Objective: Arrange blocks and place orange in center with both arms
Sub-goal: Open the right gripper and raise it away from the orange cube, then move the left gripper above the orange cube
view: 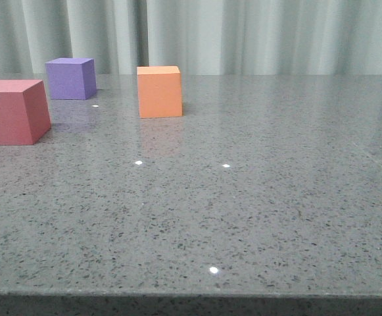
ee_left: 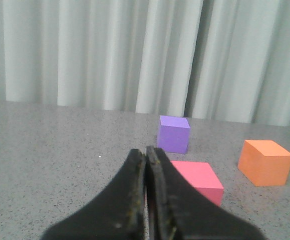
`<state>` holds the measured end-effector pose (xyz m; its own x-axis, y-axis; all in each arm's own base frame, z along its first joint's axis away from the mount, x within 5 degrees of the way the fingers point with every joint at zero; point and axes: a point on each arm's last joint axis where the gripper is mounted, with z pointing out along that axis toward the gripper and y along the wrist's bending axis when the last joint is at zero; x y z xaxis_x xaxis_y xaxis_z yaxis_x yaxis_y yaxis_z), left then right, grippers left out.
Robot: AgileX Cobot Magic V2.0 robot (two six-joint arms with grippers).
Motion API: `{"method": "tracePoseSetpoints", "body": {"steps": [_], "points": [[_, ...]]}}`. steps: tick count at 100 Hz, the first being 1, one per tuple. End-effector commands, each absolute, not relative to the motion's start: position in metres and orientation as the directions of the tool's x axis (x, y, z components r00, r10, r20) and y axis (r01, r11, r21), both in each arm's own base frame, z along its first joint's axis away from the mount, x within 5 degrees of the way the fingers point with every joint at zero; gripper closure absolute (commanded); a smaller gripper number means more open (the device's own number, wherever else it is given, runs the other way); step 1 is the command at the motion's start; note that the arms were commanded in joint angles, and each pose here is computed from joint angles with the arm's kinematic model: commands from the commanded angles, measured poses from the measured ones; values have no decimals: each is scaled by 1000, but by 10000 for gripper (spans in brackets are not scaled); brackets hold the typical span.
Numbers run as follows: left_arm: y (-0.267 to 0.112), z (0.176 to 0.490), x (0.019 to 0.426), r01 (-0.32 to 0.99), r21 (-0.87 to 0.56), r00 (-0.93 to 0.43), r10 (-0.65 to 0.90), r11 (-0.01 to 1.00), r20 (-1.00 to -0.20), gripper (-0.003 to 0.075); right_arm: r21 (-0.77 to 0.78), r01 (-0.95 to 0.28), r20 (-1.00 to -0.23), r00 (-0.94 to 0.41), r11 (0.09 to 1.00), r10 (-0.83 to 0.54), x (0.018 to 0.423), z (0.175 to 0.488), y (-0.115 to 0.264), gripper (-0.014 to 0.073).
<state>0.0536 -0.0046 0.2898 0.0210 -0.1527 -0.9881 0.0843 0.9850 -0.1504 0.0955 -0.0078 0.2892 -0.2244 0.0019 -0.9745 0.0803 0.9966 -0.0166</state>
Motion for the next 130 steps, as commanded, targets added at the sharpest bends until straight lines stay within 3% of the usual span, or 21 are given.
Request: {"method": "tracePoseSetpoints", "body": {"steps": [1, 18, 33, 73, 85, 92, 102, 107, 121, 130], "points": [[-6, 327, 61, 88, -172, -7, -173, 981, -985, 741, -30, 75, -992, -124, 997, -21, 98, 306, -8, 664], [-9, 378, 88, 65, -165, -209, -149, 984, -966, 741, -30, 75, -992, -124, 997, -21, 98, 306, -8, 664], [-12, 400, 121, 40, -158, -405, -129, 987, -905, 741, -30, 75, -992, -124, 997, -21, 98, 306, -8, 664], [-16, 386, 180, 11, -148, -585, -114, 989, -803, 724, -30, 75, -992, -124, 997, -21, 98, 306, -8, 664], [-17, 384, 182, 10, -147, -593, -113, 989, -797, 574, -30, 75, -992, -124, 997, -21, 98, 306, -8, 664], [-17, 384, 182, 13, -142, -593, -107, 990, -798, 400, -30, 75, -992, -124, 997, -21, 98, 306, -8, 664], [-17, 384, 182, 14, -141, -595, -105, 990, -797, 96, -30, 75, -992, -124, 997, -21, 98, 306, -8, 664], [-17, 383, 182, 14, -141, -596, -105, 990, -796, 1, -30, 75, -992, -124, 997, -21, 98, 306, -8, 664], [-18, 383, 182, 18, -167, -602, -123, 986, -789, 81, -30, 75, -992, -124, 997, -21, 98, 306, -8, 664], [-22, 384, 184, 29, -223, -598, -162, 974, -785, 84, -30, 75, -992, -124, 997, -21, 98, 306, -8, 664]]}}
